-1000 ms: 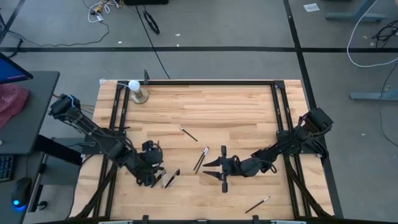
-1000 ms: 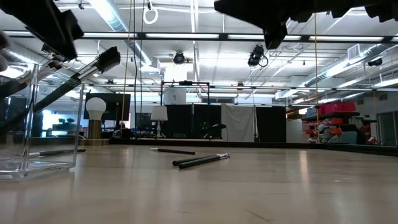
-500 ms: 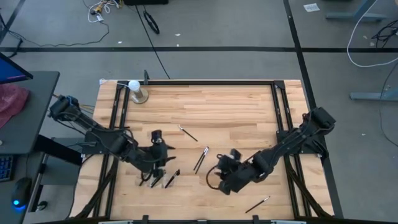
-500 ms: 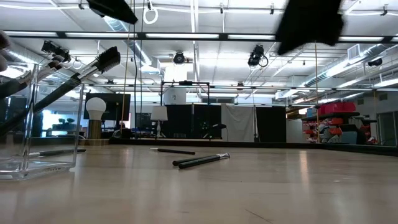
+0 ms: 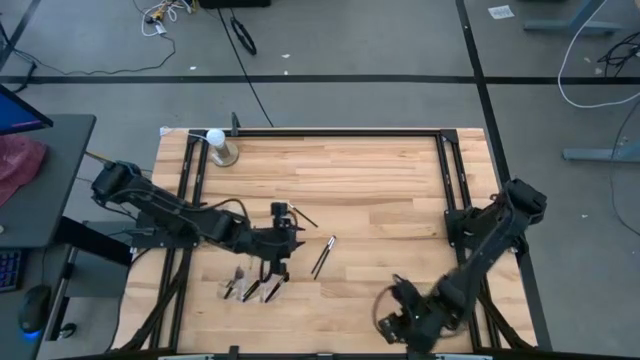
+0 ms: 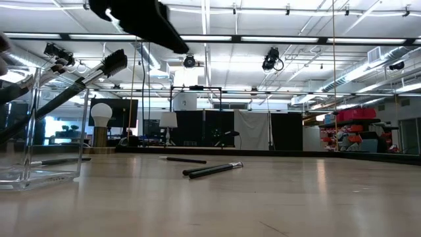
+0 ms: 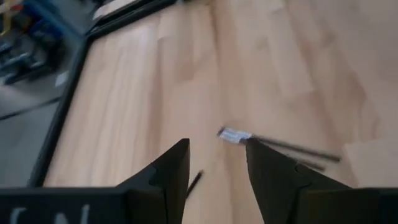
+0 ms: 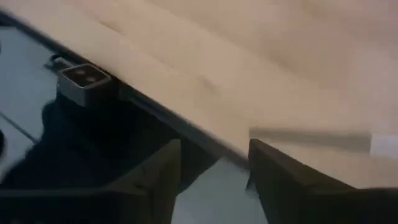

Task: Put items in baskets/containers
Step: Put the black eyeshadow brush into the transparent organizer

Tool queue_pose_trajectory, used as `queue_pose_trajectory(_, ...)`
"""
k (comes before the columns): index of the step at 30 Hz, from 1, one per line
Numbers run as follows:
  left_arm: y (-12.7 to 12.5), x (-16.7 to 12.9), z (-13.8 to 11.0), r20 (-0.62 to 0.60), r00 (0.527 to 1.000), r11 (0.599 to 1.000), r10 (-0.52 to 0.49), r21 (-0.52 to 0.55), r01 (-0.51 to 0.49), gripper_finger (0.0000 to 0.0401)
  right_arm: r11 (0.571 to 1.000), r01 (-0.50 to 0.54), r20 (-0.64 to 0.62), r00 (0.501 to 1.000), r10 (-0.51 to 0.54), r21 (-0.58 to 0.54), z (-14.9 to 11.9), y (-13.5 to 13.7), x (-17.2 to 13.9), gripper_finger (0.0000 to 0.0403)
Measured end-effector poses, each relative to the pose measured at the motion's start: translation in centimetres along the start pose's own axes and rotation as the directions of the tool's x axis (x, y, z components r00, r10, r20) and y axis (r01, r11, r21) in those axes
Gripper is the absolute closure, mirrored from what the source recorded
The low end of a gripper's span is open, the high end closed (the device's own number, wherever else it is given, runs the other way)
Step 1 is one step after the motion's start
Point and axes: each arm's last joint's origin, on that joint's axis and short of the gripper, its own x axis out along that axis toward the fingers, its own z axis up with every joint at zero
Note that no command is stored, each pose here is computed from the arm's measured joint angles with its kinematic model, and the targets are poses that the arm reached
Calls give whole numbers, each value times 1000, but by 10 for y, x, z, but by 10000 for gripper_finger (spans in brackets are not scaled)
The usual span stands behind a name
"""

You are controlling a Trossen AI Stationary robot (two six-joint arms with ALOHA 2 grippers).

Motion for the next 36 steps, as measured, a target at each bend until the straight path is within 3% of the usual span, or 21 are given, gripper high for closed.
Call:
queue_pose_trajectory(3, 4, 11, 2, 33, 997, 997, -76, 8, 75, 240, 986, 45, -17, 999, -43, 163, -17, -13, 9, 192)
queue_pose_trajectory(9, 10, 31, -5, -3, 991, 991, -134, -14, 134, 240, 980, 77, -39, 997, -71, 185, -18, -10, 35, 211)
queue_pose_trajectory(14, 7, 44, -13, -56, 989, 991, -135, -8, 135, 240, 943, 275, -197, 951, -238, 187, -22, -18, 46, 246)
queue_pose_trajectory(19, 2, 52, -17, -81, 986, 989, -147, -3, 147, 240, 929, 326, -193, 937, -293, 173, -27, -27, 43, 262)
queue_pose_trajectory(27, -2, 58, -22, -108, 983, 988, -151, -46, 146, 240, 889, 429, -131, 902, -411, 159, -26, -42, 43, 215)
queue_pose_trajectory(36, -4, 57, -21, -101, 983, 987, -154, -57, 149, 240, 916, 377, -176, 919, -352, 140, -19, -75, 79, 184)
